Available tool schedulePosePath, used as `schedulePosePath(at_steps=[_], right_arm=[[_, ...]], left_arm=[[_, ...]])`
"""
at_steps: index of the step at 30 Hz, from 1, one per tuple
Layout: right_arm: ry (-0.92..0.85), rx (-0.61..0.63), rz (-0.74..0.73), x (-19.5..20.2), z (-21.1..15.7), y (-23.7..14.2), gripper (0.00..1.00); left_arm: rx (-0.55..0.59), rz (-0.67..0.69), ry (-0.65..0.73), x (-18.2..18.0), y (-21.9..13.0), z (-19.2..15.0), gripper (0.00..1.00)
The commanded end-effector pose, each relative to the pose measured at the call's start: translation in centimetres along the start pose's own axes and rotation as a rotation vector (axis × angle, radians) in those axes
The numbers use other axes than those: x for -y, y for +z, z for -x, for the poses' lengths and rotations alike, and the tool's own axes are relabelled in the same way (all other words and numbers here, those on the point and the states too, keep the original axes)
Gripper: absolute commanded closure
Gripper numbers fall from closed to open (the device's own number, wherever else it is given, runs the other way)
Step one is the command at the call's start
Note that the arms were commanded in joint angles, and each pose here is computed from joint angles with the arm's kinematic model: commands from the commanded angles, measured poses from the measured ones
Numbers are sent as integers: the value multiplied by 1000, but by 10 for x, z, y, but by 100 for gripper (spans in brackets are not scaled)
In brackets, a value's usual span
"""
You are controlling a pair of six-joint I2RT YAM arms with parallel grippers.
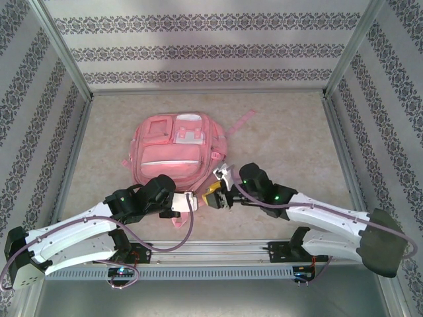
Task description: Pack the student bag
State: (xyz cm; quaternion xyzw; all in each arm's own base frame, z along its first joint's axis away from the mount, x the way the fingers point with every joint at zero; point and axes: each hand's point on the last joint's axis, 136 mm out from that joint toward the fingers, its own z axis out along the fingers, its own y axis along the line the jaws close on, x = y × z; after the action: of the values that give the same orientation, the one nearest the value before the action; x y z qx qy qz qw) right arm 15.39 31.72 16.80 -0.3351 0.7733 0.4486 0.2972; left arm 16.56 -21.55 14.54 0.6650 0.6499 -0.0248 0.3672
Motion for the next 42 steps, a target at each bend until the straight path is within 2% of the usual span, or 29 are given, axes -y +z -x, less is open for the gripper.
schedulePosePath(at_steps=[1,6,10,17,23,25,28,32,36,42], right_arm=[[-28,-33,-5,0,-5,10,59],[-25,-46,-27,10,-6,25,58],[-26,-43,11,3,1,34,58],[-49,-20,40,-10,8,33,60],[-29,-48,6,-1,3,43,60],[-21,-57,3,2,3,49,65],[-22,-79,-2,4,2,54,82],[-45,-67,-35,5,4,46,100],[-69,-31,-89,8,8,26,100],[-51,-103,-249,34,1,16,100]], left_arm=[[123,19,-17,-11,-12,30,100],[136,23,-26,-12,-16,32,100],[135,16,-29,-10,-15,31,100],[132,13,-29,-10,-12,32,100],[139,13,-28,-10,-10,33,100],[140,14,-28,-11,-10,34,100],[134,15,-28,-10,-9,32,100],[128,16,-30,-10,-9,30,100],[123,18,-25,-10,-10,28,100],[126,15,-17,-10,-12,30,100]])
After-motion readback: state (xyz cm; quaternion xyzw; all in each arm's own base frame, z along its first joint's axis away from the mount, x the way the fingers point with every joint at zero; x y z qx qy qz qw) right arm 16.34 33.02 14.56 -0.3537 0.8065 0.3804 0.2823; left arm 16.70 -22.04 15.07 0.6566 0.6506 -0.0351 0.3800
